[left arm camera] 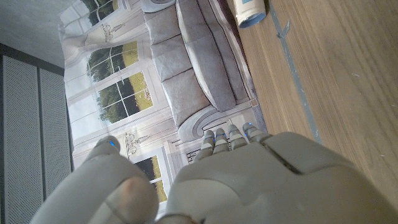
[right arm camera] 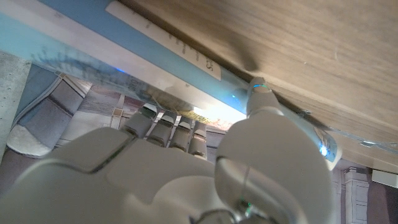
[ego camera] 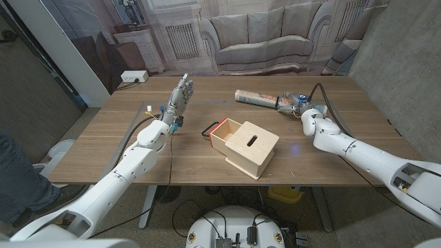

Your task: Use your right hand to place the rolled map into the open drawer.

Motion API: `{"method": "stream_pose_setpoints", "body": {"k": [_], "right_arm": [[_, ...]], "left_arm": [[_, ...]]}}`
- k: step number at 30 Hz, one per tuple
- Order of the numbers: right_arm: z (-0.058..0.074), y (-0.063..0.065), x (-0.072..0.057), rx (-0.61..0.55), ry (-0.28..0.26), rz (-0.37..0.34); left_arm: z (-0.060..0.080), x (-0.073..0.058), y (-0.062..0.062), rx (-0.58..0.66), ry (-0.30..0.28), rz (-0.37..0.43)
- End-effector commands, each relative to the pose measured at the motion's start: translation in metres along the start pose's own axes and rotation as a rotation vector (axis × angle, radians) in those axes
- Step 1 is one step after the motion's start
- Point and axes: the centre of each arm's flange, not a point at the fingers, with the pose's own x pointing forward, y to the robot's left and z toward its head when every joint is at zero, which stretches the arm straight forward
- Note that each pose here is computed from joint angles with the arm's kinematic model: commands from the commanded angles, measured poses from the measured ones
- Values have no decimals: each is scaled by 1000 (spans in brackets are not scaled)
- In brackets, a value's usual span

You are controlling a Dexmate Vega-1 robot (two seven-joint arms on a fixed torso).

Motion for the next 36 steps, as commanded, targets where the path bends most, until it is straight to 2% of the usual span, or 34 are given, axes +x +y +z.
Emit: {"method": "stream_pose_setpoints", "body": {"k": [1,10,21,36], "right_arm": [[-2,5,5,-16,21,34],[-3,8,7,-28,31,32],[-3,8,2,-44,26,-75],[-2,8,-3,-36,5,-109]], "left_arm": [[-1,-6,-1,-6,-4,6],[-3,-7,0,-8,3,8],[-6,-4,-1,-17,7,0],[-5,-3,-4,-13,9,-3]]}}
